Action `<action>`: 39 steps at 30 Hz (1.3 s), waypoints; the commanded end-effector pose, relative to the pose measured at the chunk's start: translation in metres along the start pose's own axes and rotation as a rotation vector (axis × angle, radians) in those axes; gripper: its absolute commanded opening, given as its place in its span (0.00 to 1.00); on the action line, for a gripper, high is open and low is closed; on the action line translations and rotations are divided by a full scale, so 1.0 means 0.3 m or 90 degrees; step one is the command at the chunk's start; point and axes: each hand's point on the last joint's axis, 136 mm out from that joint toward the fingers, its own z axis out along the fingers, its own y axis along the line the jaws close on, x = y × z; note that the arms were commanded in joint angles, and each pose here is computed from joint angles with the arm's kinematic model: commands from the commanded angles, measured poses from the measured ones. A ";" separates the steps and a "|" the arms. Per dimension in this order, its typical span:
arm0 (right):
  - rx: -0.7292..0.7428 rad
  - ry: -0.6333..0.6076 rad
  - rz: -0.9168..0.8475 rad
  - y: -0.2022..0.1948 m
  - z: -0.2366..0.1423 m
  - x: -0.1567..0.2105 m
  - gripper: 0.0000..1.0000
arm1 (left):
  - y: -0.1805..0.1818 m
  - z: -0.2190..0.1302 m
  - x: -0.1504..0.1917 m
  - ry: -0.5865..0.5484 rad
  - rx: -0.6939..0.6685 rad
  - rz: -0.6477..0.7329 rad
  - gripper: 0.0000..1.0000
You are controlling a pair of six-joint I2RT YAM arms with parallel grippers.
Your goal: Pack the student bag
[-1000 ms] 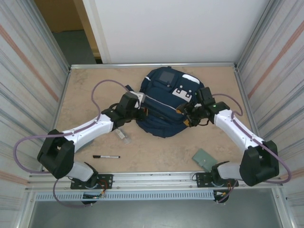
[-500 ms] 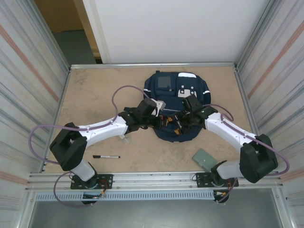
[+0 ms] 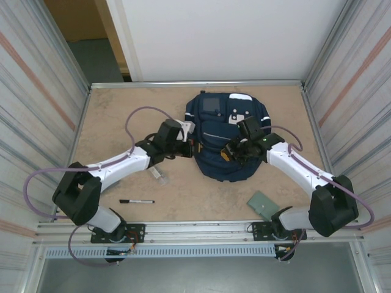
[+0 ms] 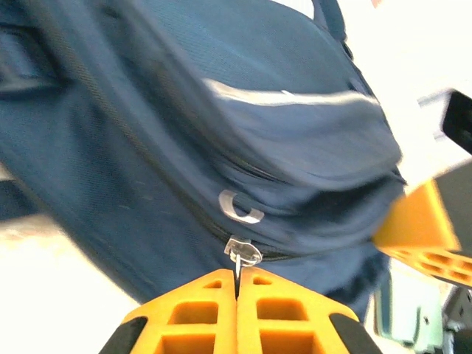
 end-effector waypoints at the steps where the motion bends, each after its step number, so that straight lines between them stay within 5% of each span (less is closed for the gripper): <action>1: 0.062 -0.018 -0.036 -0.080 -0.056 -0.032 0.00 | 0.096 -0.052 -0.072 -0.056 -0.044 -0.003 0.00; 5: 0.047 -0.031 -0.062 -0.074 -0.097 -0.054 0.00 | 0.207 -0.032 -0.085 -0.032 -0.123 -0.022 0.00; 11: 0.064 -0.041 -0.083 -0.106 -0.159 -0.092 0.00 | 0.137 -0.022 -0.129 -0.055 -0.138 0.050 0.00; 14: 0.079 -0.041 -0.069 -0.110 -0.167 -0.095 0.43 | 0.072 -0.039 -0.137 -0.053 -0.088 0.029 0.00; 15: 0.078 -0.032 -0.055 -0.105 -0.159 -0.084 0.48 | 0.037 -0.042 -0.132 -0.055 -0.066 0.017 0.00; 20: 0.078 -0.027 0.101 -0.113 -0.076 -0.036 0.57 | -0.226 -0.031 -0.065 -0.083 0.068 -0.010 0.00; 26: 0.054 -0.064 0.171 -0.108 -0.028 -0.049 0.58 | -0.429 0.032 0.025 -0.035 0.125 0.030 0.00; 29: 0.039 -0.071 0.164 -0.094 -0.030 -0.054 0.52 | -0.462 0.068 0.065 -0.016 0.134 0.040 0.00; 34: 0.028 -0.119 0.146 -0.123 -0.059 -0.088 0.00 | -0.448 0.069 0.074 -0.010 0.119 0.065 0.00; 39: 0.019 -0.110 0.085 -0.107 -0.102 -0.079 0.00 | -0.197 0.031 0.030 -0.037 -0.054 0.114 0.00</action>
